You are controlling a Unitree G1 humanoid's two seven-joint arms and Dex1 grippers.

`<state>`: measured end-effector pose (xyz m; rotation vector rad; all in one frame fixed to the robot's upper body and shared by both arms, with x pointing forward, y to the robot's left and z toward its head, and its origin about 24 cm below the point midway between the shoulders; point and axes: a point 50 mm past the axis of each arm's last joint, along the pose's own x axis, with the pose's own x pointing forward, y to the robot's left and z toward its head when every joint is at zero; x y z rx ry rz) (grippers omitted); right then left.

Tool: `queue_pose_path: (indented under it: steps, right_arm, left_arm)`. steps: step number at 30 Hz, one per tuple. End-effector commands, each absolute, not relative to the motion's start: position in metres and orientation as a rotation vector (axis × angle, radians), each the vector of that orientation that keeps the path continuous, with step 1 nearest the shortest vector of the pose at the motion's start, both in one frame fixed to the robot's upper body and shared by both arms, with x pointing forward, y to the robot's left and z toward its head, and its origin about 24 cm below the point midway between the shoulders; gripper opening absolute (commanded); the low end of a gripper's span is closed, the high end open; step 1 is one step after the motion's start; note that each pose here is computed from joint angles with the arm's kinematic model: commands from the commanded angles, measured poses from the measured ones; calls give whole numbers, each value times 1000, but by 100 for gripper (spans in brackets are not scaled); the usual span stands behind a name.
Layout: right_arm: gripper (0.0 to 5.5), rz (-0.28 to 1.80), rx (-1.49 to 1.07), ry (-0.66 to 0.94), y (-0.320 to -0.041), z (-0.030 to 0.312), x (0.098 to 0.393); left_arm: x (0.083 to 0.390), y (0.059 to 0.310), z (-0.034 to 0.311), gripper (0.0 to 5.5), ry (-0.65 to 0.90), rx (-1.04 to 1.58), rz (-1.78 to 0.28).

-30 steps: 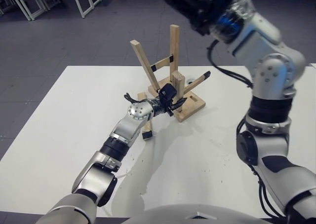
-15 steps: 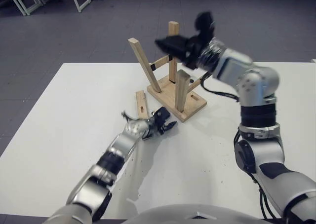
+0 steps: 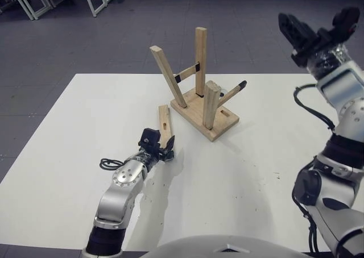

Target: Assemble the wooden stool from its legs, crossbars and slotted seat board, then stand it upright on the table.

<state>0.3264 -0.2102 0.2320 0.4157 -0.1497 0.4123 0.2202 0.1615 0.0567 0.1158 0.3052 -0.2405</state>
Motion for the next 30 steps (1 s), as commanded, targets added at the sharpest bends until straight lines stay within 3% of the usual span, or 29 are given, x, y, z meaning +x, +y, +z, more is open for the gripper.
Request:
queue_pose_path:
  steps: [1, 5, 13, 18, 21, 26, 30]
  right_arm:
    - [319, 251, 270, -50, -228, 196, 336]
    - [319, 230, 152, 91, -223, 146, 348]
    - [319, 400, -30, 408, -177, 40, 358]
    - [319, 431, -85, 476, -168, 21, 358]
    - [319, 564, -89, 517, -158, 14, 351]
    - [319, 835, 56, 644, -138, 9, 329]
    - [319, 932, 180, 701, -131, 12, 314]
  left_arm:
    - [217, 160, 48, 302, 433, 163, -160]
    - [221, 153, 39, 302, 540, 108, -143]
    - [233, 151, 31, 302, 643, 22, -110]
    - [217, 166, 1, 302, 790, 91, -114]
    - [209, 182, -5, 285, 818, 130, -106]
    - [213, 210, 4, 217, 754, 156, -95]
    - [226, 230, 17, 210, 672, 124, -66]
